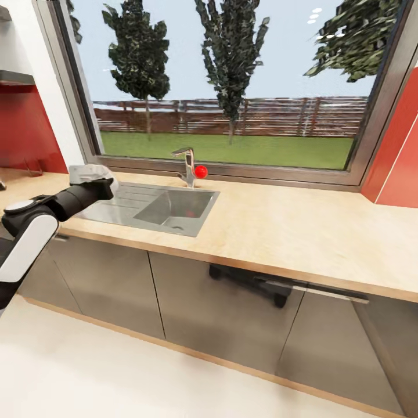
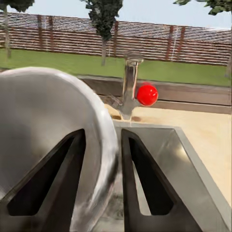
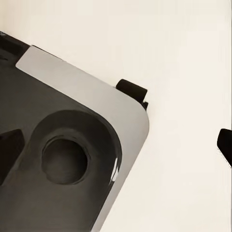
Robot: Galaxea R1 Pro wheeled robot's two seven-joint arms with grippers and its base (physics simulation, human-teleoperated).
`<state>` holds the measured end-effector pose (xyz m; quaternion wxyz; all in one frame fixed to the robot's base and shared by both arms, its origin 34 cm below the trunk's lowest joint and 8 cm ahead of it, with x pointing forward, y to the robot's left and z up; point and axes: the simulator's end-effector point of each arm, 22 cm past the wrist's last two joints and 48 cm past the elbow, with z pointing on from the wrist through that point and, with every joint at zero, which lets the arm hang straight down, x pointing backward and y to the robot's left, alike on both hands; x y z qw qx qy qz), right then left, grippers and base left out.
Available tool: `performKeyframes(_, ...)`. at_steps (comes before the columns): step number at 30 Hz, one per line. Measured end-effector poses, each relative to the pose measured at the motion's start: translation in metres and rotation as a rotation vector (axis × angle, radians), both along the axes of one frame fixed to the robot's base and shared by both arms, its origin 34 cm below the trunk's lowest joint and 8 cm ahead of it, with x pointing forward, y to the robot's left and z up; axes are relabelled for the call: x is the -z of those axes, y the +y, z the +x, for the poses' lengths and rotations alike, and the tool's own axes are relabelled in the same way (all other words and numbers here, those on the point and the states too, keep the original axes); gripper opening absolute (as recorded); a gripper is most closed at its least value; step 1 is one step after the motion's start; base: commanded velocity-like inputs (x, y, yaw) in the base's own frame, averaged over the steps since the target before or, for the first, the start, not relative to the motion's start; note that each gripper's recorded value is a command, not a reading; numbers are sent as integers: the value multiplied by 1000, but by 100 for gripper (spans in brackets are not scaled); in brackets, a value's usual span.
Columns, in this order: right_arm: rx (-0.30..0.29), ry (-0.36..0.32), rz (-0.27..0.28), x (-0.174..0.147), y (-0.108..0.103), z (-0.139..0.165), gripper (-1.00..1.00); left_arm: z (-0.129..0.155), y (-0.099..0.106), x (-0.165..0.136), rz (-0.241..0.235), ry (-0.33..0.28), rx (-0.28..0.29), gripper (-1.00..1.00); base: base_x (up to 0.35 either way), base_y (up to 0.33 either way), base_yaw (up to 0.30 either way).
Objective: Set up a coffee station on the kitchen countertop: keep the coffee maker on the countertop, move the bottle of coffee from the kitchen shelf to the counter next to the coffee maker, place a paper coffee filter on top of the coffee maker, put the saucer next to the coffee maker with the coffee cup on the saucer, and place the electric kettle next to the coffee maker.
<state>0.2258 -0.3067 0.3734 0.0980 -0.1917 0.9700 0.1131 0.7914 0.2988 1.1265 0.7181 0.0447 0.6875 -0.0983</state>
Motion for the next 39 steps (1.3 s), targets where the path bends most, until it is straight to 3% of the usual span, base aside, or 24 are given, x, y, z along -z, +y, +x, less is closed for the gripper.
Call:
performKeyframes(17, -2, -4, 4, 0, 2, 2, 100, 0, 0, -3, -6, -2, 0, -100, 0, 0, 33)
performKeyframes(33, -2, -4, 4, 0, 2, 2, 100, -1, -1, -3, -5, -3, 4, -100, 0, 0, 261)
performKeyframes(39, -3, -4, 4, 0, 3, 2, 100, -3, -13, -4, -3, -7, 60, -100, 0, 0, 270)
